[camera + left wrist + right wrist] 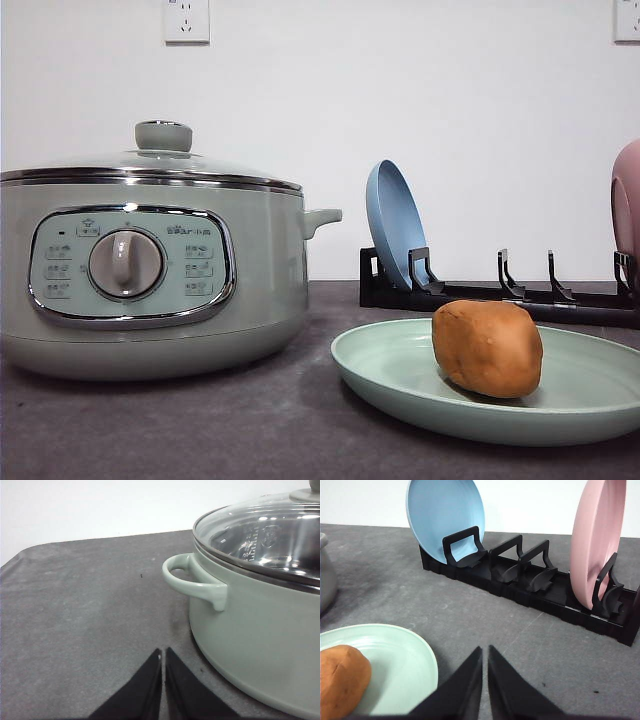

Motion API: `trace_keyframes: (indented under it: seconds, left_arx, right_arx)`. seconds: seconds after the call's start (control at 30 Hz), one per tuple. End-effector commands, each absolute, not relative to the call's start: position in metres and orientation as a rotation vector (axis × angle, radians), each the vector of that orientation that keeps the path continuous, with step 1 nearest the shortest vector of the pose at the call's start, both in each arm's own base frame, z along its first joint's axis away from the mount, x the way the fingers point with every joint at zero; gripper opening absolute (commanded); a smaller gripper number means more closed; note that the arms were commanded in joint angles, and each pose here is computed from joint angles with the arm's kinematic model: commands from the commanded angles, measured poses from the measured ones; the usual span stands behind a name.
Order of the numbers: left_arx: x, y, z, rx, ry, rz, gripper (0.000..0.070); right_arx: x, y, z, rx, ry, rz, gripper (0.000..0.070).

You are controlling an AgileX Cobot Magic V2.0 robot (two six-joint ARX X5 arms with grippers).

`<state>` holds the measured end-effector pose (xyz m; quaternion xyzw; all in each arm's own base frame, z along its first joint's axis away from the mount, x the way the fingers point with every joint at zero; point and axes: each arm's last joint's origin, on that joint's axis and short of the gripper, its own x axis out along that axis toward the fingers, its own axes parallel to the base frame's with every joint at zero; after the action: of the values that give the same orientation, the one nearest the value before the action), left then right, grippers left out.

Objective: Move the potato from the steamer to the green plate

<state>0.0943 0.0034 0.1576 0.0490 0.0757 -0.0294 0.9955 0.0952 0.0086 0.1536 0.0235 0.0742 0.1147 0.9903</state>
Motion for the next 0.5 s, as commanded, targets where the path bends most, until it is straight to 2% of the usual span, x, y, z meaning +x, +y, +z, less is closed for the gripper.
trace_keyframes:
  seconds: [0.0,0.47]
  left_arx:
    - [0.0945,0.0038,0.1521,0.093,0.179,-0.055,0.0005]
    - [0.0945,0.0038,0.1521,0.093,0.179,-0.055,0.0005]
  right_arx:
    - [0.0953,0.0086,0.1524,0.057,0.153,0.228,0.0006]
    - [0.0953,0.0086,0.1524,0.057,0.153,0.228,0.0006]
